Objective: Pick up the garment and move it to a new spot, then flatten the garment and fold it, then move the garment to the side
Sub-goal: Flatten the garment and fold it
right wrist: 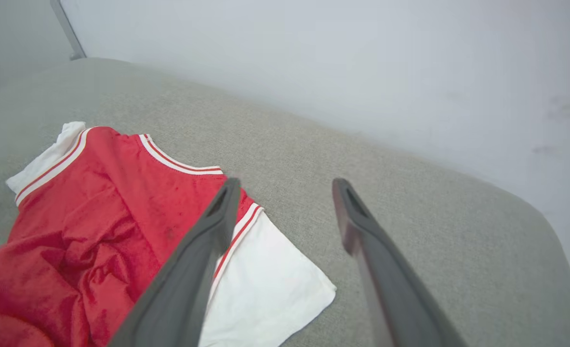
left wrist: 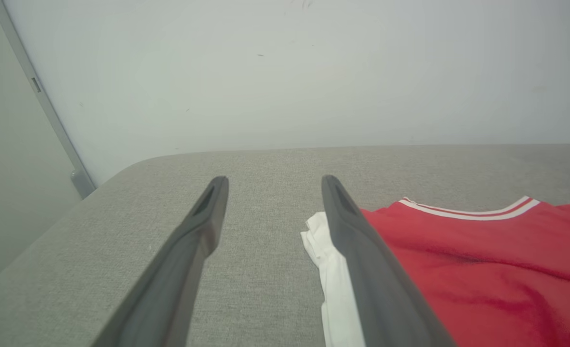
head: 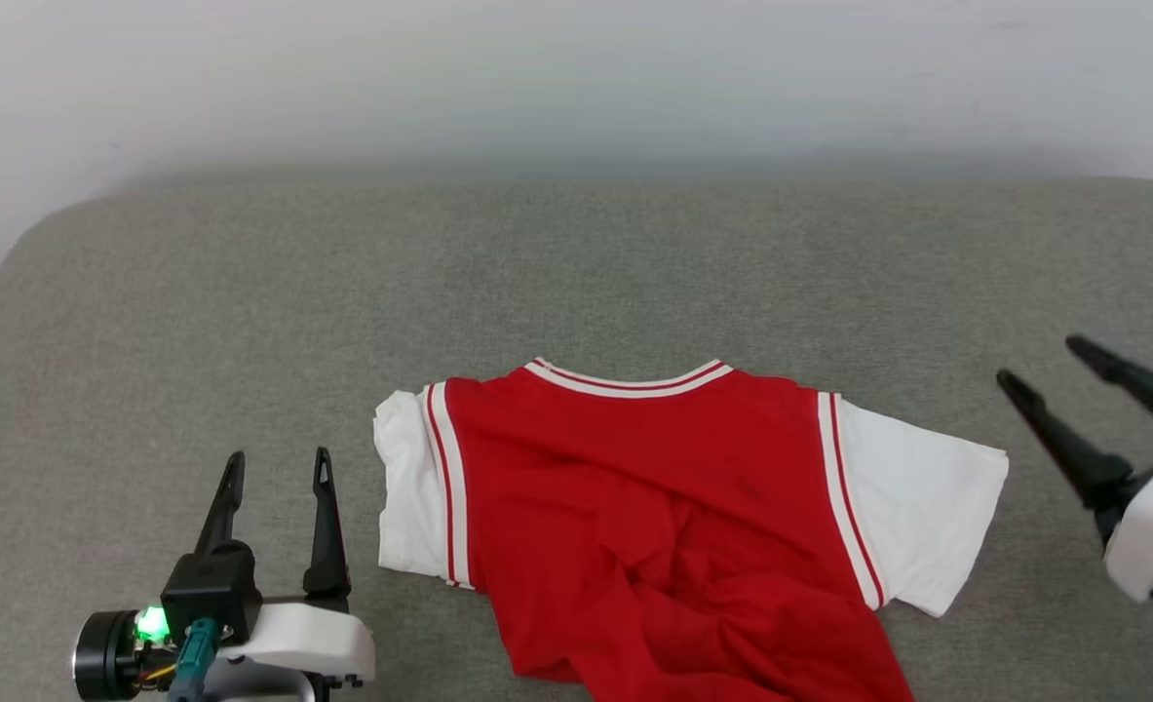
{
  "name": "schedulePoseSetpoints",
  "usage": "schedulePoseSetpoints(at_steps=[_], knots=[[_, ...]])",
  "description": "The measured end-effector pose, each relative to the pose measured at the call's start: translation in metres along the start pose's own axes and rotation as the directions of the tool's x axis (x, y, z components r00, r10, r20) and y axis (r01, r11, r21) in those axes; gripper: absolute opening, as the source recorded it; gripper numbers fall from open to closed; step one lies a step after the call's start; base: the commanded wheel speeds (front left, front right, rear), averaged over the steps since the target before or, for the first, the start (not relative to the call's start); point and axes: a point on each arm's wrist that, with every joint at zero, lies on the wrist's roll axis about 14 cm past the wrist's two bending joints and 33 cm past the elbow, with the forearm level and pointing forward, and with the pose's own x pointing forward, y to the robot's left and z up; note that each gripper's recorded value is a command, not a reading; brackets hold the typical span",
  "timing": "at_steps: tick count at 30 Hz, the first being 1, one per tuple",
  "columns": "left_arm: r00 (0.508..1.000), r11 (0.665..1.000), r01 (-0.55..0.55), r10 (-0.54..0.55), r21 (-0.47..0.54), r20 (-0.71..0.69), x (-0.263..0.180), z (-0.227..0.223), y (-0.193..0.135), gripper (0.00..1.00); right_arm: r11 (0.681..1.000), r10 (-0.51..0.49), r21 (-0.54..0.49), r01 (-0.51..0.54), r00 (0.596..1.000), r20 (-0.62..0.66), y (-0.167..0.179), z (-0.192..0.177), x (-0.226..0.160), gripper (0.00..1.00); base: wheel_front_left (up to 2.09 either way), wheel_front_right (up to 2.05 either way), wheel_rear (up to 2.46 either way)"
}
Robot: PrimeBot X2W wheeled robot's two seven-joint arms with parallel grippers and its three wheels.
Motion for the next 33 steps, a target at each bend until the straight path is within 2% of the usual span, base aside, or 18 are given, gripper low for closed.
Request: schedulePoseSetpoints(at_steps=[4,7,9,11,16,17,18,22,26,28,30,31,32,33], knots=[[1.0,1.0,0.002,-0.002,0.002,0.001,0.007,-0.001,0.0,1.0,0.998,-0.007,-0.056,0.003,0.997,-0.078,-0.012,0.006,0.018,1.0,0.0,0.0,0.0],[1.0,1.0,-0.001,0.001,0.005,0.002,0.013,-0.002,0.001,1.0,0.998,-0.01,-0.067,-0.006,0.972,-0.236,-0.022,-0.016,0.028,1.0,0.0,0.0,0.0],[1.0,1.0,-0.004,0.004,0.006,0.001,0.016,-0.003,0.002,1.0,0.998,-0.01,-0.054,-0.011,0.93,-0.367,-0.028,-0.039,0.031,1.0,0.0,0.0,0.0],[1.0,1.0,-0.006,0.006,0.007,-0.002,0.019,-0.004,0.002,1.0,0.999,-0.012,-0.046,-0.012,0.87,-0.493,-0.033,-0.064,0.03,1.0,0.0,0.0,0.0],[1.0,1.0,-0.012,0.013,0.009,-0.01,0.026,-0.009,0.004,1.0,0.999,-0.002,-0.027,-0.022,0.738,-0.675,-0.036,-0.109,0.032,1.0,0.0,0.0,0.0],[1.0,1.0,-0.012,0.013,0.009,-0.01,0.026,-0.009,0.004,1.0,0.999,-0.002,-0.027,-0.022,0.738,-0.675,-0.036,-0.109,0.032,1.0,0.0,0.0,0.0],[1.0,1.0,-0.015,0.016,0.009,-0.012,0.028,-0.01,0.004,1.0,1.0,0.008,-0.01,-0.022,0.705,-0.709,-0.034,-0.122,0.037,1.0,0.0,0.0,0.0],[1.0,1.0,-0.021,0.021,0.014,-0.023,0.034,-0.016,0.005,1.0,0.999,0.026,0.005,-0.034,0.653,-0.757,-0.027,-0.145,0.049,1.0,0.0,0.0,0.0],[0.999,1.0,-0.022,0.023,0.019,-0.032,0.037,-0.02,0.006,1.0,0.997,0.036,-0.007,-0.075,0.556,-0.831,-0.018,-0.18,0.043,1.0,0.0,0.0,0.0],[0.999,0.999,-0.025,0.026,0.02,-0.038,0.037,-0.022,0.007,1.0,0.997,0.048,0.005,-0.082,0.534,-0.844,-0.015,-0.187,0.043,1.0,0.0,0.0,0.0],[0.999,0.999,-0.028,0.029,0.022,-0.042,0.038,-0.024,0.008,1.0,0.997,0.057,0.021,-0.072,0.545,-0.836,-0.015,-0.188,0.044,1.0,0.0,0.0,0.0],[0.999,0.999,-0.027,0.028,0.021,-0.041,0.038,-0.024,0.007,1.0,0.997,0.06,0.029,-0.065,0.563,-0.824,-0.015,-0.187,0.046,0.76,0.0,0.0,0.0],[0.999,0.999,-0.027,0.027,0.02,-0.041,0.038,-0.024,0.007,1.0,0.998,0.062,0.036,-0.057,0.578,-0.814,-0.015,-0.185,0.047,0.16,0.0,0.0,0.0],[0.999,0.999,-0.026,0.027,0.02,-0.04,0.039,-0.024,0.007,1.0,0.998,0.06,0.036,-0.052,0.594,-0.802,-0.017,-0.183,0.049,0.0,0.0,0.0,0.0]])
